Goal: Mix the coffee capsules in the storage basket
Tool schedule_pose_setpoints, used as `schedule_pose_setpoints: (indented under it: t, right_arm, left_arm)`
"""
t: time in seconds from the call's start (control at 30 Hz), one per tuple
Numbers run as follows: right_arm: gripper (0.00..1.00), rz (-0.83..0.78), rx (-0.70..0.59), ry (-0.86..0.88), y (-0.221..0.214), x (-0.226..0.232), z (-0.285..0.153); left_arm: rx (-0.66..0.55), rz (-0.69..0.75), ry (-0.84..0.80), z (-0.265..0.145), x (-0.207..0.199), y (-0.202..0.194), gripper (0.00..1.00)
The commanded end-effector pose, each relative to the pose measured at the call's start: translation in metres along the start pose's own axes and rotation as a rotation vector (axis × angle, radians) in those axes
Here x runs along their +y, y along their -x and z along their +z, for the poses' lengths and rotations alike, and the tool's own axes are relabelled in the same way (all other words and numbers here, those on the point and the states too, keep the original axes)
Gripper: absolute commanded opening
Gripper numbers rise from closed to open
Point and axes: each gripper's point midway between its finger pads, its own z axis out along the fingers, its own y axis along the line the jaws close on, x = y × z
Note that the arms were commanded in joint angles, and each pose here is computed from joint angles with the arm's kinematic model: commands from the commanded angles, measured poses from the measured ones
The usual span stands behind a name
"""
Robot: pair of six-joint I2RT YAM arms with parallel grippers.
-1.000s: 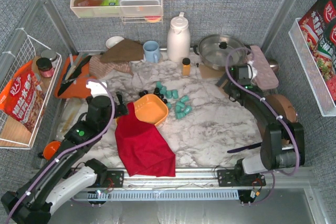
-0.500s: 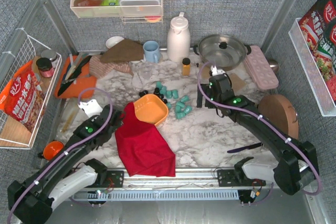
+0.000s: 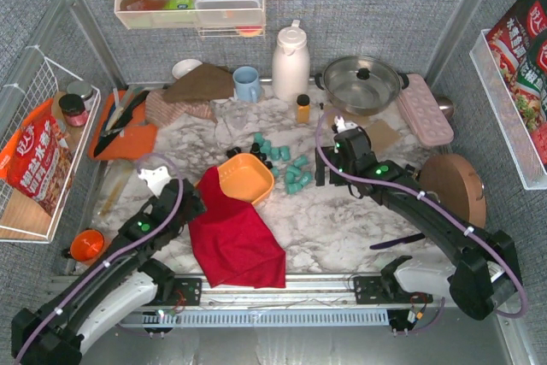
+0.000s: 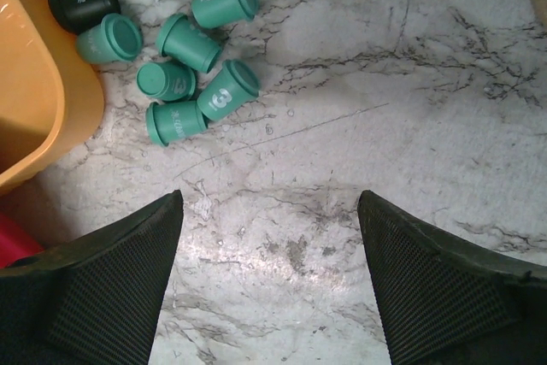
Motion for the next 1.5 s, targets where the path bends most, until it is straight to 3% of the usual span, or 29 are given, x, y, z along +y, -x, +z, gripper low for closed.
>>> schedule_pose_setpoints:
  t: [0.0,1.0,1.47]
  right_arm:
    - [0.88,-0.006,0.015,0.020,-0.005,0.004,0.001]
    - [0.88,0.013,0.069,0.059,-0.016,0.014,0.012]
    - [0.88,0.019,0.084,0.078,-0.019,0.018,0.016]
  left_arm:
    - [-0.031,0.037,-0.028,0.009,-0.012,0.007,0.71]
    - [-0.046,0.092,0.029,0.023,-0.007,0.008,0.40]
    - [-0.090,0.160,0.020,0.035,-0.022,0.021,0.43]
